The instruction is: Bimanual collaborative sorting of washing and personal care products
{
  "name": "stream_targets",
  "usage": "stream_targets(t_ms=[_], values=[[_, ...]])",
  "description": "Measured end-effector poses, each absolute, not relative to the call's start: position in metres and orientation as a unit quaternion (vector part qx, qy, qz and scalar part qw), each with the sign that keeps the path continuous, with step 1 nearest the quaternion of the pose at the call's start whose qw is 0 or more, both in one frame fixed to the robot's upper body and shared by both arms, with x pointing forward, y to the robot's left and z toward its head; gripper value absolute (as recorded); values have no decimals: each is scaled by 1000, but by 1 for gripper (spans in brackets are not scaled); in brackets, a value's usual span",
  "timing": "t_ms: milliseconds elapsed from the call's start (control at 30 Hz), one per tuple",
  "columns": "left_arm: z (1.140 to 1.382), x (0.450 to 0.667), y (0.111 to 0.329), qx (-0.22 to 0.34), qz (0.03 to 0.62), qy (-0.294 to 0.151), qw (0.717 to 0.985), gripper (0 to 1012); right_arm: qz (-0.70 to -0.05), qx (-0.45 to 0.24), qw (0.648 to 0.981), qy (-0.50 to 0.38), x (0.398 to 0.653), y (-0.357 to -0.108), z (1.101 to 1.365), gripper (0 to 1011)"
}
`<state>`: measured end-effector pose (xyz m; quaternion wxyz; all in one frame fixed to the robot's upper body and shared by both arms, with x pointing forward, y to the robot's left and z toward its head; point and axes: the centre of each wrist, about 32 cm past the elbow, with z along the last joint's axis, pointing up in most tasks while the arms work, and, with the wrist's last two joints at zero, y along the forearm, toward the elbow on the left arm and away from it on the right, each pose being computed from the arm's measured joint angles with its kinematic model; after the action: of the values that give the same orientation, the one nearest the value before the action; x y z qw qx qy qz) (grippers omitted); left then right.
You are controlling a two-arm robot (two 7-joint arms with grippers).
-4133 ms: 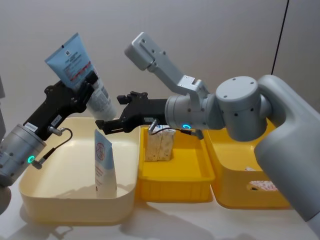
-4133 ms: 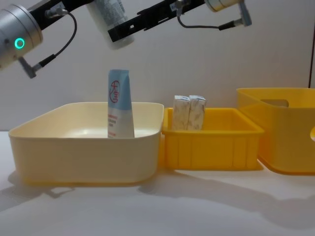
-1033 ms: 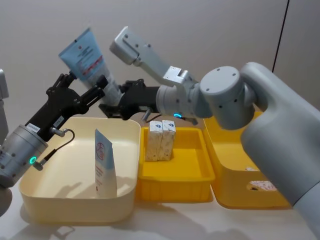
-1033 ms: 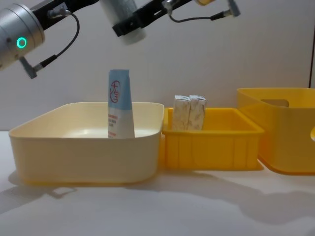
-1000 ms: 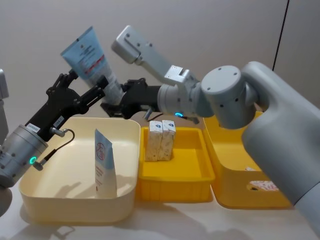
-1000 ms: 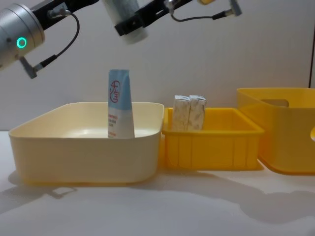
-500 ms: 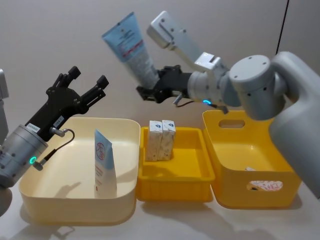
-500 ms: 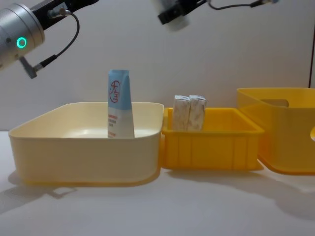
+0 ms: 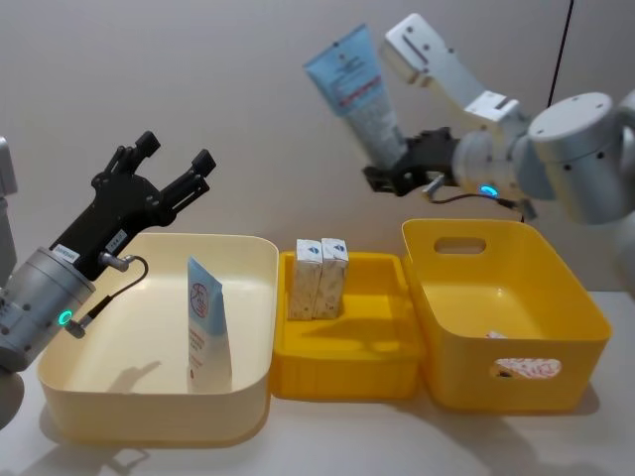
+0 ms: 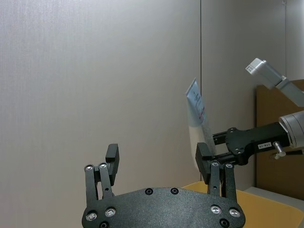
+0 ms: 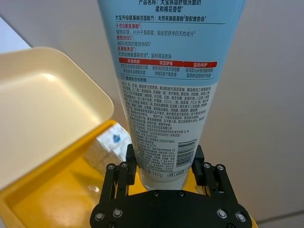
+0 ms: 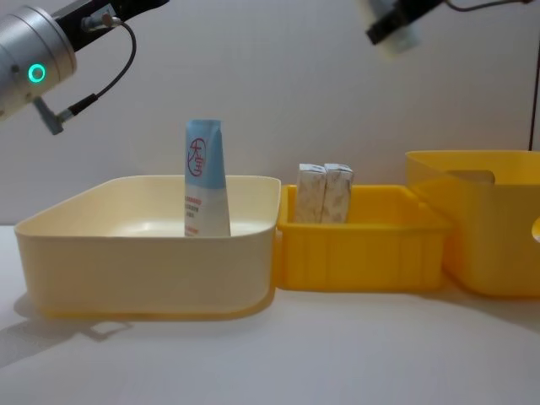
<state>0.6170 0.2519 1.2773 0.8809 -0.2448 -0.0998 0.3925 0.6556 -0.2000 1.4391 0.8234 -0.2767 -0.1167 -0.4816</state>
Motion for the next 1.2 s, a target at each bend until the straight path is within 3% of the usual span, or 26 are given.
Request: stream_targets(t_ms=[667, 967, 1200], values=[[1277, 617, 252, -245, 393, -100, 881, 1001, -549, -355, 755, 41, 664, -284, 1450, 667], [1277, 617, 252, -245, 393, -100, 881, 1001, -542, -380, 741, 107, 677, -305, 1443, 667], [1277, 617, 252, -245, 393, -100, 881, 1001, -527, -391, 743, 131, 687, -308, 1441, 667]])
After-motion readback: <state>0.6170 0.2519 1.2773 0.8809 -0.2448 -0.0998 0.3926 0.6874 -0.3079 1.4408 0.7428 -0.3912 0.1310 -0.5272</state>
